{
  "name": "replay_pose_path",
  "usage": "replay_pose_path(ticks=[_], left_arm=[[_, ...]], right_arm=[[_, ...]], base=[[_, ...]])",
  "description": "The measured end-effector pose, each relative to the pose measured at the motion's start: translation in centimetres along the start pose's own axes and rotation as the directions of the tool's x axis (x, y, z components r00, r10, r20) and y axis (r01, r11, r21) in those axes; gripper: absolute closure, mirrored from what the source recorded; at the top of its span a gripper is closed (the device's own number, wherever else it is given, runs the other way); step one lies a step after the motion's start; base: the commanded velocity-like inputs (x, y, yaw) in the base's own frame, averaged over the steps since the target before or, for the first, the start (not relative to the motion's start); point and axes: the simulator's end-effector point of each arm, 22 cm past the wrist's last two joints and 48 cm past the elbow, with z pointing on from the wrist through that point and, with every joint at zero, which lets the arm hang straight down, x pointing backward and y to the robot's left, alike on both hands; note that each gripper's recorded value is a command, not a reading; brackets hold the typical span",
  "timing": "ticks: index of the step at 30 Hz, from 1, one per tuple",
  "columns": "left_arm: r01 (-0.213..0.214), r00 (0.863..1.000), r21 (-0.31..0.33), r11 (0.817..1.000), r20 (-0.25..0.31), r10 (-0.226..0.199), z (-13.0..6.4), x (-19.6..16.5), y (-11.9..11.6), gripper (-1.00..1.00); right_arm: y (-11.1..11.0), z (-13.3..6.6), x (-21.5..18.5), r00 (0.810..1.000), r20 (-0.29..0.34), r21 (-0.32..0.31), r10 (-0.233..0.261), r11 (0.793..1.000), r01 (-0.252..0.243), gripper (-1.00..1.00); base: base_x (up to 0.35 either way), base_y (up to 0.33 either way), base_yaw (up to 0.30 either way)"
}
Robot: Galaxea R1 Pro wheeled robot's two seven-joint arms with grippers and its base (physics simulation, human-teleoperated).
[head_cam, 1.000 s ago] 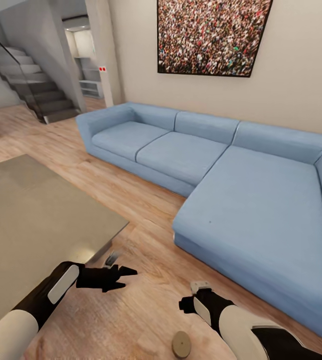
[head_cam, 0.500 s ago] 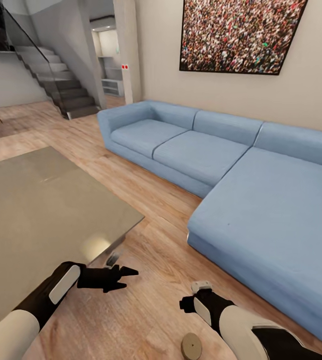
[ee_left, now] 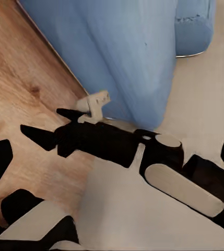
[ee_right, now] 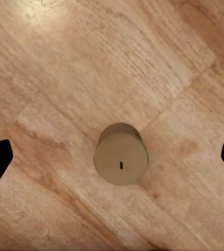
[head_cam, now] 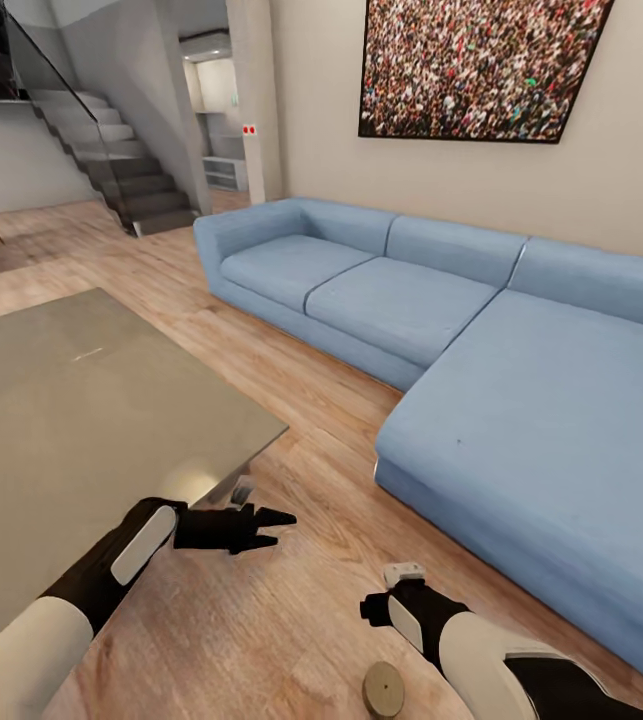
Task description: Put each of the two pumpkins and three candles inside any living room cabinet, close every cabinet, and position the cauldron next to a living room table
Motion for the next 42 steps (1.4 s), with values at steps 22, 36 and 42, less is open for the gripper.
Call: replay_pose_path(ticks=[22,36,42], left_arm=[[-0.068,0.979,0.467,0.881,0.202,-0.031,-1.0,-11.4,-15.4,-1.0],[-0.044,0.979,0.462,0.886,0.195,-0.053,0.5,-10.4,-12.0,-1.0],[-0.041,0.979,0.46,0.887,0.194,-0.056,1.0,-10.0,-10.6,-1.0]], right_arm=[[0.0,4.3,1.8,1.0,0.004,0.001,-0.002,1.0,0.002,-1.0],[0.3,7.2,4.5,1.0,-0.017,-0.006,-0.001,1.0,0.001,-1.0],[0.2,8.5,5.6,1.0,-0.027,-0.006,-0.002,1.0,0.002,-1.0]], base=[[0.0,0.0,0.0],[0.0,0.0,0.0],[0.0,0.0,0.0]])
